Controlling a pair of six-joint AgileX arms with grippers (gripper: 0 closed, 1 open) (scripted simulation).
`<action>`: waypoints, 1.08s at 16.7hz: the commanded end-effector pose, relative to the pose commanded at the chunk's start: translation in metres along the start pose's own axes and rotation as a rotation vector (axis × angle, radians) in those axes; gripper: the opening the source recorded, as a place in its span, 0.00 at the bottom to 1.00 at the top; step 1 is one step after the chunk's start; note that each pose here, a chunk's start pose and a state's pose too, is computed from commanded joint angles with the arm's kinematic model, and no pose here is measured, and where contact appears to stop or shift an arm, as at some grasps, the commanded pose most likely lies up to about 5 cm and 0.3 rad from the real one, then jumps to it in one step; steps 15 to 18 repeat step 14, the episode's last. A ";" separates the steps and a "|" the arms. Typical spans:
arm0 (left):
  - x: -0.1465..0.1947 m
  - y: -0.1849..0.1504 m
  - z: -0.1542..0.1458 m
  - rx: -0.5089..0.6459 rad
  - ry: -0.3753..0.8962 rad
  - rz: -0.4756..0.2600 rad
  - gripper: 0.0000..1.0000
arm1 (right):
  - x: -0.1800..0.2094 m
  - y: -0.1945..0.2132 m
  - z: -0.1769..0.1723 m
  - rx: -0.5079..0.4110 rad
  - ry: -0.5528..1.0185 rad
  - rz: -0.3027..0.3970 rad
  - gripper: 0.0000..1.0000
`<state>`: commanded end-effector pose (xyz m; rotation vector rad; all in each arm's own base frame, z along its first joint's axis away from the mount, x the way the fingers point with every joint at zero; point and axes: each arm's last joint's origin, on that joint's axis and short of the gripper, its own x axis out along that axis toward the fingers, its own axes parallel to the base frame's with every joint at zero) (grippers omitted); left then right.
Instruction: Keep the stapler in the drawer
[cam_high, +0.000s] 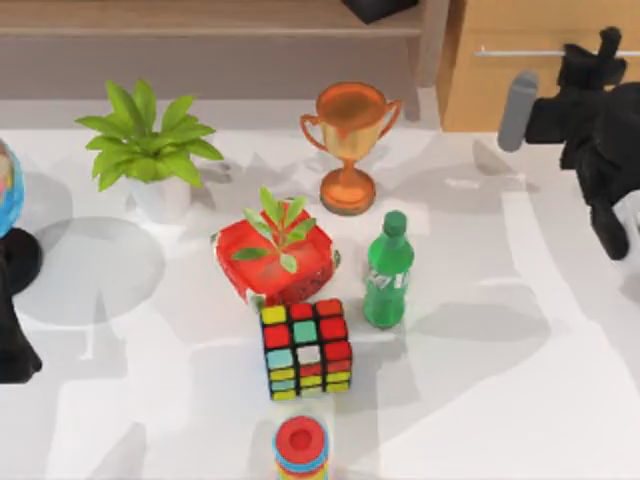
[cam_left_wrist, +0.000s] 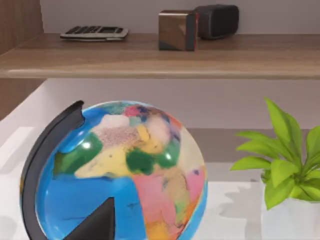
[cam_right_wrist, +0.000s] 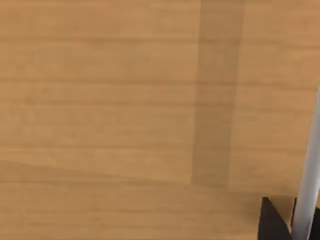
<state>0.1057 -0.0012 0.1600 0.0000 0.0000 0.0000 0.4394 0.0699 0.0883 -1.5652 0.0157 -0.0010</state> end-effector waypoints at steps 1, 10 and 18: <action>0.000 0.000 0.000 0.000 0.000 0.000 1.00 | 0.000 0.000 0.000 0.000 0.000 0.000 0.45; 0.000 0.000 0.000 0.000 0.000 0.000 1.00 | 0.000 0.000 0.000 0.000 0.000 0.000 1.00; 0.000 0.000 0.000 0.000 0.000 0.000 1.00 | 0.000 0.000 0.000 0.000 0.000 0.000 1.00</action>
